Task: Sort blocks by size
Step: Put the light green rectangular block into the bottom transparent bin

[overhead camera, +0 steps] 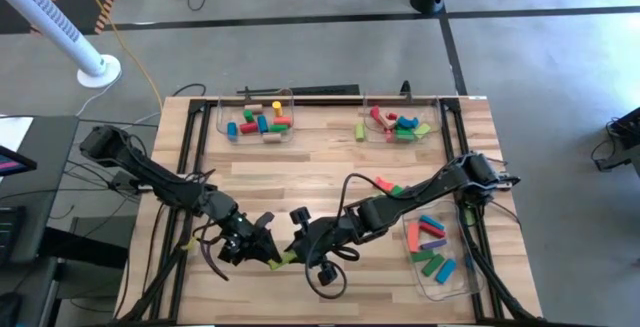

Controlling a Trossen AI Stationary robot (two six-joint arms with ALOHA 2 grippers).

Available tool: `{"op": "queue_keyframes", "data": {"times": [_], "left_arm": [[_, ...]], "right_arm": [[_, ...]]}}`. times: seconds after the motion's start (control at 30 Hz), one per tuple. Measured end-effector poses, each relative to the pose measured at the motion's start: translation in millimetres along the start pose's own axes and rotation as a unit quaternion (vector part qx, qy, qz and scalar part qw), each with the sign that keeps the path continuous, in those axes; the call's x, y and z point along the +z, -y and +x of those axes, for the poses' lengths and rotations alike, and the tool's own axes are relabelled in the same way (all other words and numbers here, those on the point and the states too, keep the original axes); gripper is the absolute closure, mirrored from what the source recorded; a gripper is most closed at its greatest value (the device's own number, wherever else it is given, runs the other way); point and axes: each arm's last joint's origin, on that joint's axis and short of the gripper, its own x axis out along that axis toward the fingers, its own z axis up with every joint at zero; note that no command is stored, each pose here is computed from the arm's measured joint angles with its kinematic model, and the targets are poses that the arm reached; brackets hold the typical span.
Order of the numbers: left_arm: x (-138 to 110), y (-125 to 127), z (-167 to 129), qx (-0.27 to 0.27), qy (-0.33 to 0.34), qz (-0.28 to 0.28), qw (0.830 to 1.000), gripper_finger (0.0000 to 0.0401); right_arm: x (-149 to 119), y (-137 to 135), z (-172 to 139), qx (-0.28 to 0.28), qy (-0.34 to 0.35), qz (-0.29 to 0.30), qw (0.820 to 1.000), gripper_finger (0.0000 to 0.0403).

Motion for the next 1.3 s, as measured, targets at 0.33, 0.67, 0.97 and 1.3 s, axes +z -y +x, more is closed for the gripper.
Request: {"op": "queue_keyframes", "data": {"times": [0.33, 0.67, 0.97, 1.3], "left_arm": [[-0.3, 0.7, 0.0, -0.004, -0.002, 0.0, 1.0, 0.0329], [-0.9, 3.7, 0.1, -0.017, -0.001, -0.017, 1.0, 0.0344], [2.8, -9.0, -5.3, 0.058, -0.033, -0.041, 0.997, 0.0345], [0.6, -42.8, -26.4, 0.183, -0.031, -0.116, 0.976, 0.0346]], "right_arm": [[-0.4, 0.7, 0.0, 0.001, -0.001, 0.01, 1.0, 0.0271], [2.3, 1.8, -10.9, -0.009, -0.014, 0.005, 1.0, 0.0207], [-0.8, -12.5, -37.9, -0.12, -0.111, -0.007, 0.987, 0.0165], [1.8, -54.5, -50.9, -0.291, -0.138, -0.055, 0.945, 0.0182]]}}
